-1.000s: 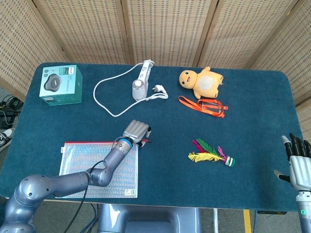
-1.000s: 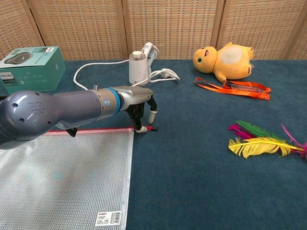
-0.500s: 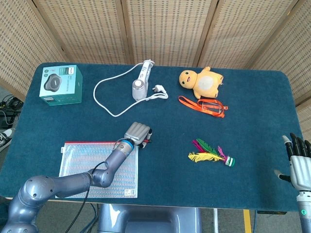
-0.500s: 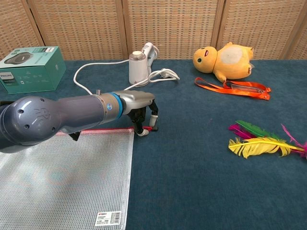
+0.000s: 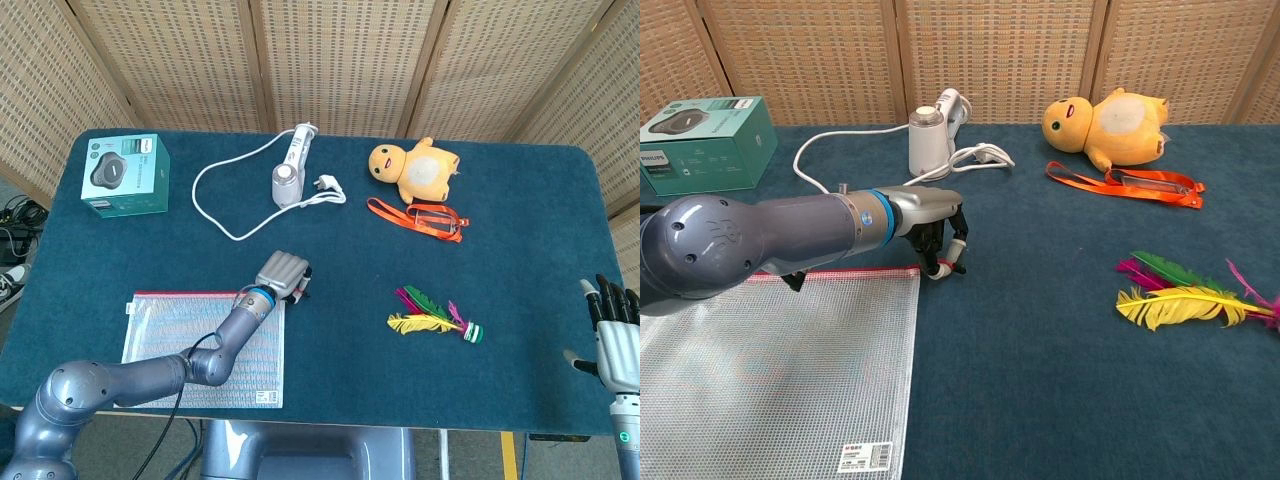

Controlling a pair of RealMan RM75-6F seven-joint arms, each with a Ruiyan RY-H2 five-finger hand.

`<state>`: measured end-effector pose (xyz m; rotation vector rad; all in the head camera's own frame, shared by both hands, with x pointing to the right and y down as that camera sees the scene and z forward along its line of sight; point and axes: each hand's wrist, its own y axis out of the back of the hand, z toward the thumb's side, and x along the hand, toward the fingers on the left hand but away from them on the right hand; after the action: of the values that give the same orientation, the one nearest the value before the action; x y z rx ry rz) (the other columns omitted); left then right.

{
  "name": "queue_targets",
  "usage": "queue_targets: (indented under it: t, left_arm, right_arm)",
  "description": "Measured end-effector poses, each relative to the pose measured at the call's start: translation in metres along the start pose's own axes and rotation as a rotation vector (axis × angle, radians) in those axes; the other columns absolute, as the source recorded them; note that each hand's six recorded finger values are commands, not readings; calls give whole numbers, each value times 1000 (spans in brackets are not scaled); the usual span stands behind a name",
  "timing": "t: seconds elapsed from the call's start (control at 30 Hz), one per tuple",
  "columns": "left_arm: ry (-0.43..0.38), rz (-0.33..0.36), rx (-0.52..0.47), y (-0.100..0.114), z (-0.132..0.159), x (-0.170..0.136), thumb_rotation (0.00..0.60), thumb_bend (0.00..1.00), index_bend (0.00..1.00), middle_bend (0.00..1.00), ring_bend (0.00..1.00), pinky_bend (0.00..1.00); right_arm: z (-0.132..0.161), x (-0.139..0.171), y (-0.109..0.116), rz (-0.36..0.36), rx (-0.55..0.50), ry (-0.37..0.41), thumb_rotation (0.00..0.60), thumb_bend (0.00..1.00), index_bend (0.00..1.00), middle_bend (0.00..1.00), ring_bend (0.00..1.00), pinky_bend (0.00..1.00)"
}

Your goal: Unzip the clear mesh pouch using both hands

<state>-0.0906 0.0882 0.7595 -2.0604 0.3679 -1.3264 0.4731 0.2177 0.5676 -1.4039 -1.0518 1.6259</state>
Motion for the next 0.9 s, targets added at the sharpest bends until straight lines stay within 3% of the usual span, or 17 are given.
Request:
queue_targets:
  t: [0.1,0.2,0.27,0.33,0.37,0.43,0.5,0.57,0.73,0.9]
  left_arm:
    - [-5,4,-20,4,0,-2,600,903,816,1000,947,1000]
    - [-14,11,-52,10,1,-4,600,947,904,1000,950,1000]
    - [-23,23,-82,16,2,-6,600,974,931,1000,953,1000]
    - [-32,38,-109,23,2,-8,600,982,944,1000,956,1000]
    - [-39,50,-129,27,2,-10,600,982,947,1000,957,1000]
    - [-50,69,-161,34,3,-12,600,987,953,1000,957,1000]
    - [-64,93,-194,43,3,-16,600,989,957,1000,958,1000]
    - [-81,119,-217,52,4,-19,600,989,959,1000,958,1000]
    - [-128,183,-256,72,9,-28,600,986,959,1000,958,1000]
    - [-175,271,-289,98,12,-41,600,981,963,1000,958,1000]
  right_arm:
    - [0,0,0,1,1,1,600,0,22,0,0,0]
    - [1,0,-1,5,1,2,600,0,61,1,0,0]
    - [1,0,-1,4,-4,3,600,0,87,76,31,0]
    - [2,-1,-1,-1,-10,6,600,0,95,277,195,102]
    - [2,-3,0,-6,-16,8,600,0,98,415,351,287]
    - [4,-7,2,-13,-29,14,600,0,106,618,604,748]
    - [6,-14,4,-13,-52,27,600,4,116,712,726,943]
    - [9,-24,8,-4,-80,44,600,23,136,771,801,997]
    - [20,-57,16,65,-156,84,600,113,171,847,896,1000]
    - [39,-91,17,210,-291,103,600,118,195,882,942,1000]
